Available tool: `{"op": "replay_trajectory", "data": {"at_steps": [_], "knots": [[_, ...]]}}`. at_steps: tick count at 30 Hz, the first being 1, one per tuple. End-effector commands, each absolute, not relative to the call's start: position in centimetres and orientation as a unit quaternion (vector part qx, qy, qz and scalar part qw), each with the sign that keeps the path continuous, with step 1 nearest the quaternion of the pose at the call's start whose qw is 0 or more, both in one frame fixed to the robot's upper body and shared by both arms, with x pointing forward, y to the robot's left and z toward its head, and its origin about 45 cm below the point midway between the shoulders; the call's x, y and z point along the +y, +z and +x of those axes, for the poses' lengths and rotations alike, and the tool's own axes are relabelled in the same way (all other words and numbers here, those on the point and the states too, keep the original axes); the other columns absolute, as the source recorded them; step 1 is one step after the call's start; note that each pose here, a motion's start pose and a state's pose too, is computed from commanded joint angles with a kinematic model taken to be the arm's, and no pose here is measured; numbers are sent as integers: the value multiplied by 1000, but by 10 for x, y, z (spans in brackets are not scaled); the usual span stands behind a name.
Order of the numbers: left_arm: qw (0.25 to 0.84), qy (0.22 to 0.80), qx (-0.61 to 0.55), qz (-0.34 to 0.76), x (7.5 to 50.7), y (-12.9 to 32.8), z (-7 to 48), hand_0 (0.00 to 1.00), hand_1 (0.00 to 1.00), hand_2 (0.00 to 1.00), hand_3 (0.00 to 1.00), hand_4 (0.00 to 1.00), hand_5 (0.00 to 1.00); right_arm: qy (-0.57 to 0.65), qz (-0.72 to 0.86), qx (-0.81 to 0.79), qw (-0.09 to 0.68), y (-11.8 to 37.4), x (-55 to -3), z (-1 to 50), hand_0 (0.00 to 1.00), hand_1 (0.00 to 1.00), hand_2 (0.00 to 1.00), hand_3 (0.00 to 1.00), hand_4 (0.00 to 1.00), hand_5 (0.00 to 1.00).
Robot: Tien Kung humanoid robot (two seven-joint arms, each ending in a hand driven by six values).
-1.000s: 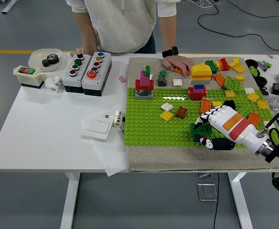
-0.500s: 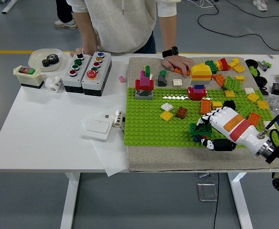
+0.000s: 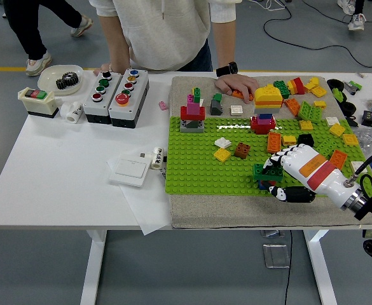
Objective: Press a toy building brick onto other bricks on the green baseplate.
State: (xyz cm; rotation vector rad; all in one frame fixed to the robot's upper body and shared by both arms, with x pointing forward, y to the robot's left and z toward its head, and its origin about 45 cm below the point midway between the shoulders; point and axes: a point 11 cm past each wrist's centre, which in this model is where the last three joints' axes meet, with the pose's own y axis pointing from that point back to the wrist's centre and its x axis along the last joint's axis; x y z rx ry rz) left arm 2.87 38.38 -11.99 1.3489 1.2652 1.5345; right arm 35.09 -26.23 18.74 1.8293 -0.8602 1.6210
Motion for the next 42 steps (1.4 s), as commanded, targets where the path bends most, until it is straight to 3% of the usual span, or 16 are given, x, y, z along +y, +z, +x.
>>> {"op": "replay_trajectory", "data": {"at_steps": [42], "knots": [[363,598,490,520,383,-120,33,502,606,767,790,837,826,618,684,-277,271,189,-255,353,461,468,514,509,623,461]]}}
